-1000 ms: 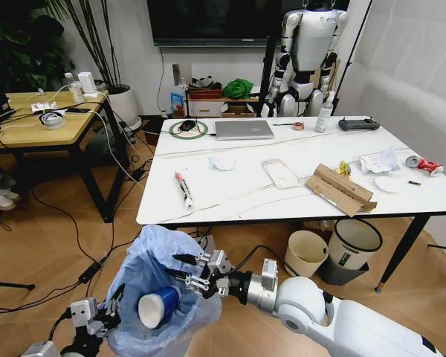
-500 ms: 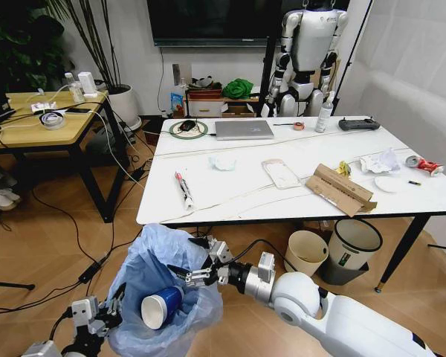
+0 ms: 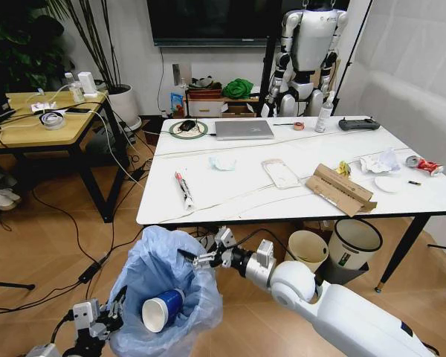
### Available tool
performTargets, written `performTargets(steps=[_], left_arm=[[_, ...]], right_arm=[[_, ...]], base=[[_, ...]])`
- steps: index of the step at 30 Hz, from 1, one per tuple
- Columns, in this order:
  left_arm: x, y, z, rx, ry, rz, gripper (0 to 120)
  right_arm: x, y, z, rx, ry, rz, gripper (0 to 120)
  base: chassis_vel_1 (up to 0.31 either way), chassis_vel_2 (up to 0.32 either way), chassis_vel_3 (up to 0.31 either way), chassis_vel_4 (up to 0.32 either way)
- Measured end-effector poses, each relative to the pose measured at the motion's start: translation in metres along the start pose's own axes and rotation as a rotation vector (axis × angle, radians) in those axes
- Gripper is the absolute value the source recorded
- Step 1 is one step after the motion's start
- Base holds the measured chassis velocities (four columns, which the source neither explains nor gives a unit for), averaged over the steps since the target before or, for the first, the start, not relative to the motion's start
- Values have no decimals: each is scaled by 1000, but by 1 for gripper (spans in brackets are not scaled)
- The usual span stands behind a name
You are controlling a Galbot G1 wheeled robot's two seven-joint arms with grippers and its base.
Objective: Pick up the trash bin and place the trash from the table into it.
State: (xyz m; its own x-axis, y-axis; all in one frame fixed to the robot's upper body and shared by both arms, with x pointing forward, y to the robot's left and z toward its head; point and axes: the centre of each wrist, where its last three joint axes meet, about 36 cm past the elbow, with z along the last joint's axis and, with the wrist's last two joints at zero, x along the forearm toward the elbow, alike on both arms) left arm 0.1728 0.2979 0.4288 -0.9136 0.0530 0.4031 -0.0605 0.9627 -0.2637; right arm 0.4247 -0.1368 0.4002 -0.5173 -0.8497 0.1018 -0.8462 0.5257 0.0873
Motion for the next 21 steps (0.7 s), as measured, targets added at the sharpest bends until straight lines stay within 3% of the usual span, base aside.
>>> performTargets(steps=[12, 21], left_arm=[[1, 0, 2, -1, 3, 3, 1], [7, 2, 0, -11, 0, -6, 1]], right_arm=[[-15, -26, -9, 7, -21, 64, 100], [-74, -43, -32, -75, -64, 121, 100]], base=[[0, 0, 0, 0], [0, 0, 0, 0]])
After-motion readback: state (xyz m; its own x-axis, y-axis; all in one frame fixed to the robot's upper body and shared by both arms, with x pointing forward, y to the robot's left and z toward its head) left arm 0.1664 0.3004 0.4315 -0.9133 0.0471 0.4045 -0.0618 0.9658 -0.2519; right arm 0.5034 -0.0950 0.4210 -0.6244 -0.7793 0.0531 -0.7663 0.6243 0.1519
